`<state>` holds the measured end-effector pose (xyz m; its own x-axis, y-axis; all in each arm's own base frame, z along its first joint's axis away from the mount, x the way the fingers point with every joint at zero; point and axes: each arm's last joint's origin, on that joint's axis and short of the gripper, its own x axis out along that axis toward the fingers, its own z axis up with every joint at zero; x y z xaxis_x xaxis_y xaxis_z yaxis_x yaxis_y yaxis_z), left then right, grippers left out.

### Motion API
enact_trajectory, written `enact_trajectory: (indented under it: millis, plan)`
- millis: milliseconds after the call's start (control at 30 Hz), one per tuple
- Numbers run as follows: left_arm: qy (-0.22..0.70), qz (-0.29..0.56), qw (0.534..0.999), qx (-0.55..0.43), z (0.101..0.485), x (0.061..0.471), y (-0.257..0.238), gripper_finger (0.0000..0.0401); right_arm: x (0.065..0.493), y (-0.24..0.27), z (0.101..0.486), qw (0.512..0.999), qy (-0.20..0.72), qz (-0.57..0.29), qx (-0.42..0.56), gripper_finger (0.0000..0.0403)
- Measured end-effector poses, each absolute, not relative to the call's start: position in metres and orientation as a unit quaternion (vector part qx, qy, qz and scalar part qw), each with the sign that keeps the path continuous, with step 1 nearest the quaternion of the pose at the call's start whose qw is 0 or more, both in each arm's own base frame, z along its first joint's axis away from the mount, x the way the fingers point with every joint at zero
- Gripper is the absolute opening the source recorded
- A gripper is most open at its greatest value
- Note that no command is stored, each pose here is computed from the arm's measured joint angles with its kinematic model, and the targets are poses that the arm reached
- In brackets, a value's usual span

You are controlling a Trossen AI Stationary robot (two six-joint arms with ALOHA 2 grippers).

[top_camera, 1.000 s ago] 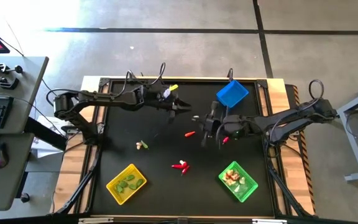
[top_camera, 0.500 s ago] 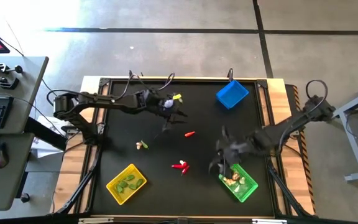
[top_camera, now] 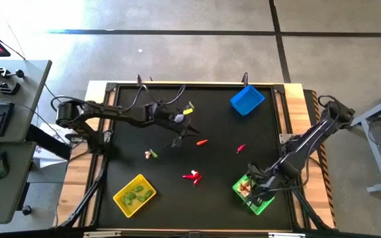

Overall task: Sort produce into baskets
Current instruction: Put the red mushroom into the green bin

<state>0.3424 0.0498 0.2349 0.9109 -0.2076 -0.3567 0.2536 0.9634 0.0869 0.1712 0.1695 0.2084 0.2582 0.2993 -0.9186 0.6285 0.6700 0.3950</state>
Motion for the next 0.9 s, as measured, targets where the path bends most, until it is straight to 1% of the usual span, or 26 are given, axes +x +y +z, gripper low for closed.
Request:
enact_trajectory:
  millis: [133,233,333,500,633,767,900]
  plan:
    - [0.152,-0.123,0.979,0.063,0.214,0.332,0.041,0.0005,0.169,0.17,0.198,0.692,0.597,-0.118,0.388,0.0013]
    - [0.15,-0.129,0.979,0.054,0.206,0.322,0.034,0.0003,0.168,0.17,0.191,0.687,0.601,-0.109,0.394,0.0032]
    - [0.172,-0.12,0.976,0.061,0.202,0.312,0.025,0.0003,0.166,0.169,0.187,0.68,0.609,-0.108,0.393,0.0061]
    - [0.234,-0.11,0.962,0.093,0.209,0.293,0.013,0.0003,0.166,0.169,0.189,0.681,0.611,-0.106,0.39,0.0123]
    - [0.278,-0.116,0.947,0.114,0.218,0.275,0.003,0.0003,0.173,0.169,0.2,0.7,0.599,-0.088,0.378,0.0158]
    - [0.334,-0.129,0.928,0.1,0.222,0.255,-0.009,0.0004,0.186,0.162,0.209,0.742,0.566,-0.082,0.351,0.0166]
    - [0.423,-0.137,0.891,0.092,0.216,0.233,-0.02,0.0013,0.198,0.148,0.211,0.76,0.556,-0.075,0.327,0.0167]
